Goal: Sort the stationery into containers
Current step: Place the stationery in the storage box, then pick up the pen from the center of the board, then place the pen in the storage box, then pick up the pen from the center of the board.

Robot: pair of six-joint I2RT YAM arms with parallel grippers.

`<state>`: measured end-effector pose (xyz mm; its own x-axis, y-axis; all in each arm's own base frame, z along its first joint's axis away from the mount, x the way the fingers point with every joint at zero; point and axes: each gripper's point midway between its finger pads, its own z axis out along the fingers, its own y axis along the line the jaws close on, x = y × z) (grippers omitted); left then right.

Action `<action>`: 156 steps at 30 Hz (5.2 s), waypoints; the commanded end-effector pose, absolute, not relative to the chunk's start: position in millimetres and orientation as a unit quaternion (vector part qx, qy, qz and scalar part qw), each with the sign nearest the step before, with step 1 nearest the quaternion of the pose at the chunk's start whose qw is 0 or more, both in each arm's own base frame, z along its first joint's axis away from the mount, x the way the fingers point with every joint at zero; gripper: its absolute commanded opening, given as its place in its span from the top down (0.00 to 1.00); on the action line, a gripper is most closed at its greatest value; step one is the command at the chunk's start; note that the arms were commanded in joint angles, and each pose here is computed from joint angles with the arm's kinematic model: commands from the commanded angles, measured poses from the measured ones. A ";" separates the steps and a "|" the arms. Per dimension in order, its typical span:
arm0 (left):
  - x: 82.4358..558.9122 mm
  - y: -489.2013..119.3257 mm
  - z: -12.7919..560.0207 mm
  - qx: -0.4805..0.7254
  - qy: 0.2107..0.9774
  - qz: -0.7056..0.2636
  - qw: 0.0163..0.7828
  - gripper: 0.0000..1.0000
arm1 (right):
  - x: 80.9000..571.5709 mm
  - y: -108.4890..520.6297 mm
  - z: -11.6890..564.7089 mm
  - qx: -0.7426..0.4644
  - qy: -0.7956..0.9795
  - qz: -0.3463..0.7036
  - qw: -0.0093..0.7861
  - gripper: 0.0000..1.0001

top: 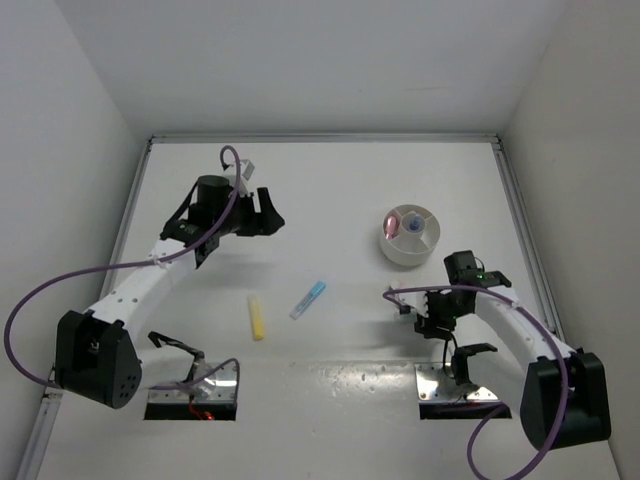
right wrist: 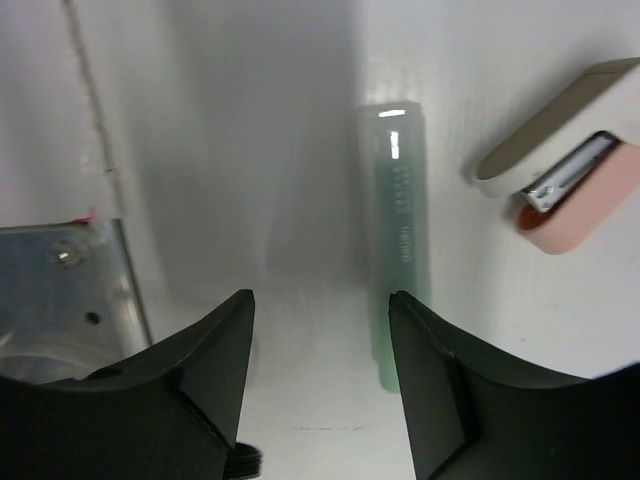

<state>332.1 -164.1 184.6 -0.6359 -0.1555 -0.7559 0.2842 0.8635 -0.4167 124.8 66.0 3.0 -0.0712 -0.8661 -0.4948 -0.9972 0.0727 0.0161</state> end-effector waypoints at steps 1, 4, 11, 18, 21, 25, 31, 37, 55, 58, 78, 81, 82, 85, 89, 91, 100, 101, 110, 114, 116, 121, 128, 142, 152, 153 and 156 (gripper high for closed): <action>336.0 -170.1 199.7 0.058 0.850 -0.290 0.437 0.23 | 160.5 72.7 7.3 -0.659 0.698 0.139 0.245 0.43; 333.0 -169.2 202.1 0.059 0.847 -0.290 0.441 0.23 | 166.3 73.7 7.6 -0.653 0.700 0.131 0.258 0.44; 329.6 -170.3 208.1 0.064 0.841 -0.297 0.448 0.23 | 162.4 75.0 -0.4 -0.650 0.706 0.140 0.243 0.46; 328.4 -171.7 208.4 0.066 0.840 -0.301 0.446 0.23 | 158.5 77.4 -10.6 -0.666 0.700 0.152 0.208 0.50; 328.4 -171.7 208.4 0.066 0.840 -0.301 0.446 0.23 | 158.6 73.2 -18.0 -0.673 0.701 0.142 0.188 0.51; 327.4 -173.0 208.7 0.069 0.839 -0.305 0.444 0.23 | 156.2 70.7 -24.6 -0.677 0.702 0.138 0.174 0.58; 326.6 -172.7 211.9 0.070 0.837 -0.306 0.448 0.23 | 151.1 69.3 -29.1 -0.684 0.698 0.134 0.166 0.81; 325.6 -174.0 212.2 0.072 0.836 -0.309 0.447 0.23 | 171.8 97.0 22.6 -0.673 0.680 0.157 0.246 1.00; 325.6 -174.0 212.2 0.072 0.836 -0.309 0.447 0.23 | 321.9 44.2 229.0 -0.107 0.805 -0.023 0.583 1.00; 324.3 -173.6 208.1 0.071 0.839 -0.308 0.443 0.23 | 327.8 20.0 223.8 0.003 0.803 -0.053 0.594 1.00; 325.2 -173.5 204.8 0.074 0.841 -0.306 0.440 0.23 | 362.2 29.4 190.4 0.088 0.749 0.028 0.656 1.00; 325.2 -173.5 204.8 0.074 0.841 -0.306 0.440 0.23 | 366.4 25.1 188.1 0.096 0.735 0.026 0.671 1.00; 325.2 -173.5 204.8 0.074 0.841 -0.306 0.440 0.23 | 366.2 26.7 182.5 0.093 0.738 0.029 0.668 1.00; 326.0 -173.7 201.7 0.074 0.843 -0.305 0.437 0.23 | 370.2 29.5 173.7 0.088 0.744 0.031 0.661 1.00; 326.0 -173.7 201.7 0.074 0.843 -0.305 0.437 0.23 | 374.7 24.3 166.2 0.095 0.743 0.016 0.662 1.00; 326.0 -173.7 201.7 0.074 0.843 -0.305 0.437 0.23 | 377.1 20.4 170.6 0.101 0.731 0.009 0.675 1.00; 326.0 -173.7 201.7 0.074 0.843 -0.305 0.437 0.23 | 391.8 16.5 150.5 0.108 0.741 -0.012 0.663 1.00; 326.0 -173.7 201.7 0.074 0.843 -0.305 0.437 0.23 | 391.1 18.9 147.2 0.102 0.746 -0.007 0.658 1.00; 325.0 -175.0 202.0 0.076 0.842 -0.308 0.435 0.23 | 390.3 15.7 128.5 0.109 0.768 -0.013 0.631 0.91; 324.0 -176.2 202.3 0.078 0.842 -0.312 0.433 0.23 | 392.3 17.1 119.7 0.108 0.780 -0.007 0.616 0.83; 325.2 -176.5 204.0 0.079 0.840 -0.313 0.437 0.23 | 392.8 16.2 116.2 0.106 0.784 -0.005 0.612 0.79; 325.0 -178.0 201.3 0.081 0.841 -0.316 0.432 0.22 | 390.9 20.1 123.6 0.092 0.780 0.011 0.619 0.52; 324.9 -179.4 197.9 0.082 0.843 -0.318 0.426 0.22 | 386.6 22.7 153.6 0.078 0.753 0.027 0.653 0.40; 329.9 -181.7 187.7 0.079 0.853 -0.317 0.406 1.00 | 268.7 185.3 216.1 -0.503 0.628 0.347 0.482 0.85; 348.1 -120.5 187.5 -0.037 0.868 -0.209 0.449 0.27 | 240.0 241.9 133.5 -0.689 0.546 0.343 0.331 0.18; 349.3 -113.4 183.1 -0.051 0.870 -0.199 0.448 0.27 | 236.7 245.7 123.8 -0.719 0.520 0.318 0.335 0.18; 344.7 -108.8 178.7 -0.071 0.870 -0.194 0.447 0.60 | 256.2 254.4 117.1 -0.766 0.470 0.242 0.364 0.20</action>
<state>345.8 -121.9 173.5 -0.6281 -0.2614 -0.7329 0.1029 0.9057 -0.4112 235.0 242.5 103.4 0.1467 -0.5951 -0.7901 -0.9833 -0.1744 -0.0512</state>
